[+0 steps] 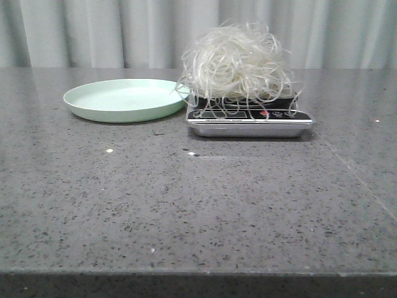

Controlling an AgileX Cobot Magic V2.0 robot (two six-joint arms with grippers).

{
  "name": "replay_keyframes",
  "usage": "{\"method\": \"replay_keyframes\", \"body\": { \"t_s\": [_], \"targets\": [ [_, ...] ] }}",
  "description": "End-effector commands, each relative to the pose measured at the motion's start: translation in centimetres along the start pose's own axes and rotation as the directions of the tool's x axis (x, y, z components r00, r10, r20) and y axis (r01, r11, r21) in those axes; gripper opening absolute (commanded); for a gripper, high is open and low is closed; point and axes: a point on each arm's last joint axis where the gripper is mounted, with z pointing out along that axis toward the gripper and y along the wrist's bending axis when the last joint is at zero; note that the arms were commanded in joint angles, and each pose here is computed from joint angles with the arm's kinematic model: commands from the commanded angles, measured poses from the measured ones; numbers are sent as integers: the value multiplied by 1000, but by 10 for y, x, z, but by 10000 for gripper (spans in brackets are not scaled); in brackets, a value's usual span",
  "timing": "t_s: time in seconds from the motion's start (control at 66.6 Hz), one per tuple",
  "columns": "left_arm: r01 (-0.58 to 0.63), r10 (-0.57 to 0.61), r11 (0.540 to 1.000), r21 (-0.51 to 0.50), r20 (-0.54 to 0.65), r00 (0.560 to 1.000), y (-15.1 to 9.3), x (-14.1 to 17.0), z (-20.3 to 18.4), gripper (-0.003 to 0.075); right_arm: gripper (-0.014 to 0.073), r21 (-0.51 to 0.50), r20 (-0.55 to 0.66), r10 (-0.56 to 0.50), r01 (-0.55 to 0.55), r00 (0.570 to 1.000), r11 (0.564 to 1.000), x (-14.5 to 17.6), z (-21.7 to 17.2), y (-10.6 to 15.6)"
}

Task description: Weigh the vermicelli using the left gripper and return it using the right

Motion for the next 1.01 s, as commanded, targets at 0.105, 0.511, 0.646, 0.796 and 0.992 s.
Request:
{"method": "replay_keyframes", "body": {
  "t_s": [0.105, 0.511, 0.646, 0.796, 0.992],
  "targets": [
    [12, -11, 1000, -11, 102, 995, 1, -15, -1, 145, 394, -116, -98, -16, 4, 995, 993, -30, 31, 18],
    [12, -11, 1000, -11, 102, 995, 1, -15, -1, 145, 598, -409, -358, -181, 20, 916, 912, -77, 141, 118],
    [12, -11, 1000, -11, 102, 995, 1, -15, -1, 145, 598, -436, -406, -218, 21, 887, 900, -76, 178, 146],
    [12, -11, 1000, -11, 102, 995, 1, -15, -1, 145, 598, -439, -458, -244, 21, 855, 898, -66, 213, 164],
    [12, -11, 1000, -11, 100, 995, 1, -15, -1, 145, 598, -436, -567, -315, 48, 761, 899, -40, 250, 178]
  ]
}}
